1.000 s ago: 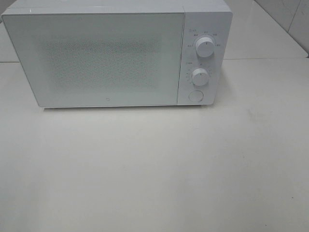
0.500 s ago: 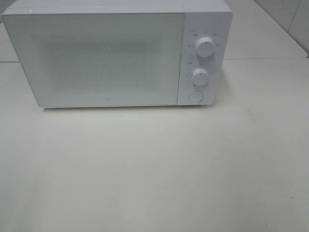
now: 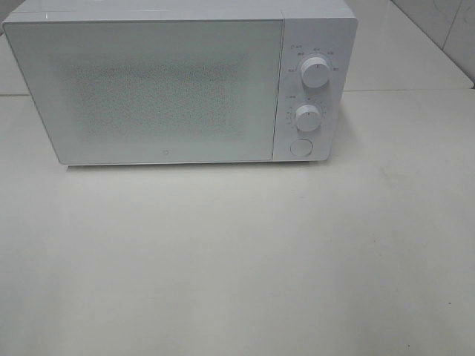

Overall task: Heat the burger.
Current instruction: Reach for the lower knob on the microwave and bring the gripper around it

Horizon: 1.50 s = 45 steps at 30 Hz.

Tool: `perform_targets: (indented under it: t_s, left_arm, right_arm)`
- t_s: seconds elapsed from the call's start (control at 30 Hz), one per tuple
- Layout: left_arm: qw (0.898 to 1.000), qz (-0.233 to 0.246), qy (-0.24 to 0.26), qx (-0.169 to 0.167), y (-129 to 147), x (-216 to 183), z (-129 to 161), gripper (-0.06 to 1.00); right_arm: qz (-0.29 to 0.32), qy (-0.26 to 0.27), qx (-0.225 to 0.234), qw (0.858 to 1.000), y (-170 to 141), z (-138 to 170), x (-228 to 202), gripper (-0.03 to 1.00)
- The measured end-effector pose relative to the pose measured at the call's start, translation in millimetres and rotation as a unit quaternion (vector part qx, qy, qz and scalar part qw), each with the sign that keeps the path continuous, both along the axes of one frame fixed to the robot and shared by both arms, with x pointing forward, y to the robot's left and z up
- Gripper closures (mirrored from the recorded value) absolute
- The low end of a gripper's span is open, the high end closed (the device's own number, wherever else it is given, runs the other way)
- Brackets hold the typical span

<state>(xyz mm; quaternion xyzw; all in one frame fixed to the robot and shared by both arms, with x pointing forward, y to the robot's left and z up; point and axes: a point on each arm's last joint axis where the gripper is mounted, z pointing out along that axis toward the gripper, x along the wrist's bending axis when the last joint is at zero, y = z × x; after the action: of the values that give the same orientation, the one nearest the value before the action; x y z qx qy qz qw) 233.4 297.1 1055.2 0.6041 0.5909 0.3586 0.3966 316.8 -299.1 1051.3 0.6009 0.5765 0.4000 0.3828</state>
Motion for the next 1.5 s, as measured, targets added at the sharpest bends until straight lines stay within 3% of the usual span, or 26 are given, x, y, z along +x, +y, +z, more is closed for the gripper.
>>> perform_targets:
  t_s: [0.5, 0.57, 0.97, 1.3, 1.5]
  left_arm:
    - [1.000, 0.000, 0.000, 0.000, 0, 0, 0, -0.03]
    - [1.000, 0.000, 0.000, 0.000, 0, 0, 0, -0.03]
    - [1.000, 0.000, 0.000, 0.000, 0, 0, 0, -0.03]
    - [1.000, 0.000, 0.000, 0.000, 0, 0, 0, -0.03]
    - [1.000, 0.000, 0.000, 0.000, 0, 0, 0, -0.03]
  right_arm:
    - [0.038, -0.025, 0.005, 0.999, 12, -24, 54, 0.21]
    - [0.051, -0.052, 0.011, 0.997, 16, -26, 71, 0.21]
    - [0.079, -0.087, 0.016, 0.993, 26, -50, 121, 0.21]
    - [0.024, -0.106, -0.013, 0.994, 21, -72, 144, 0.21]
    - [0.008, -0.113, -0.018, 0.993, 45, -83, 147, 0.21]
